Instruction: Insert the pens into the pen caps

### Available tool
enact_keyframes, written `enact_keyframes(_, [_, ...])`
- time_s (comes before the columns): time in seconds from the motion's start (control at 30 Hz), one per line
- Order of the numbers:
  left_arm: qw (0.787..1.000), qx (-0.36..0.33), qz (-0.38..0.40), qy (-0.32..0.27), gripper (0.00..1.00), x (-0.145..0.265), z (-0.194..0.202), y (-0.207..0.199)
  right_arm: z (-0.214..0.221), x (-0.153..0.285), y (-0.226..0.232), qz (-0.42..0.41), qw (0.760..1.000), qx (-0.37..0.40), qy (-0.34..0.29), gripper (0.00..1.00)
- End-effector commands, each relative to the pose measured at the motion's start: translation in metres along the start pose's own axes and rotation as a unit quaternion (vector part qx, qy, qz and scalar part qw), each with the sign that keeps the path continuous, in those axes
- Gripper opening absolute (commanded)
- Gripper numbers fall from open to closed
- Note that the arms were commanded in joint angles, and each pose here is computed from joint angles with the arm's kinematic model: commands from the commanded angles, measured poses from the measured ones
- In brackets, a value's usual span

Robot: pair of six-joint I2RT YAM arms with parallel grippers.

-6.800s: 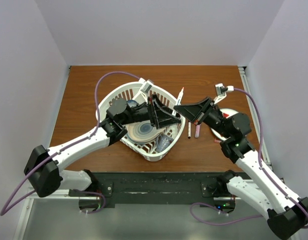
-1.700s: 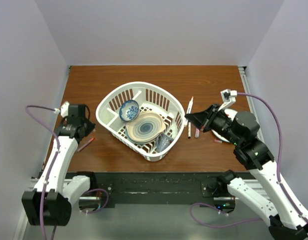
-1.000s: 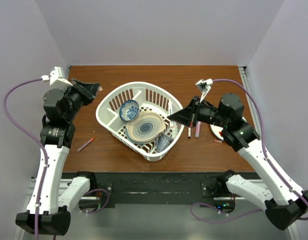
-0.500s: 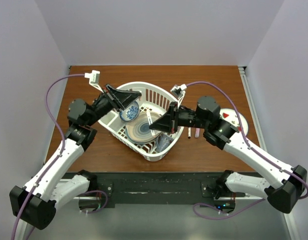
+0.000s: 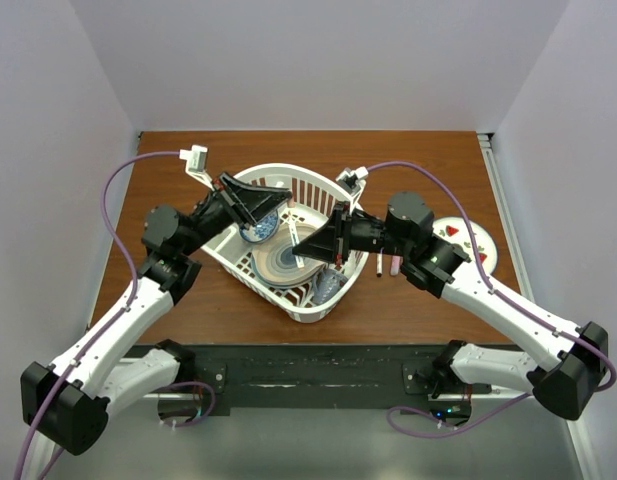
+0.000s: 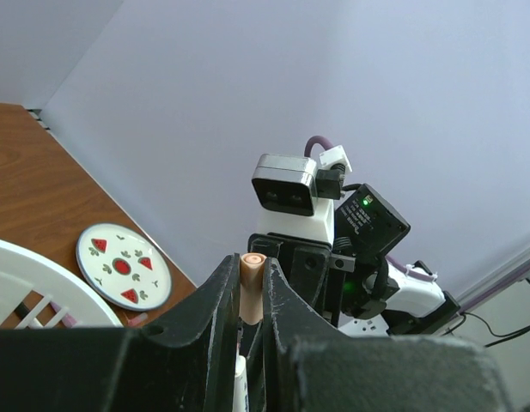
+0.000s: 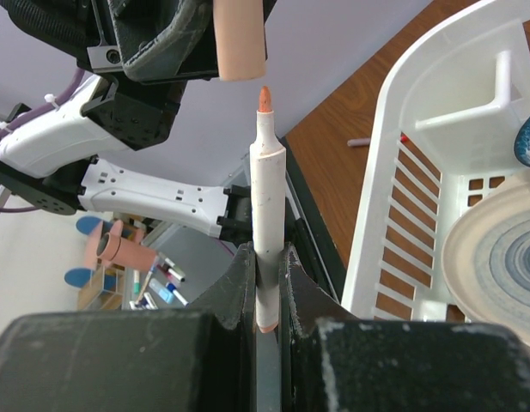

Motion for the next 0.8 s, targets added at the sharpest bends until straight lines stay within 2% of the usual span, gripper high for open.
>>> enact_keyframes(0.0, [1.000, -0.008, 0.015, -0.010, 0.00, 0.003, 0.001, -0.007, -0.019, 0.003, 0.009, -0.004, 0.999, 0.014, -0.040, 0.00])
enact_keyframes(0.77, [0.999, -0.011, 0.007, -0.041, 0.00, -0.001, -0.011, -0.014, -0.012, 0.009, 0.010, -0.001, 0.999, 0.012, -0.041, 0.00])
Point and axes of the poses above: each gripper's point midway between its finger pads, its own x axis back along the fingers, its own y axis along the line the jaws close on, z = x × y, the point moved 1 cm from there along x, back along the fingers, and after that the axes turned 13 degrees about x, right-handed, at the moved point
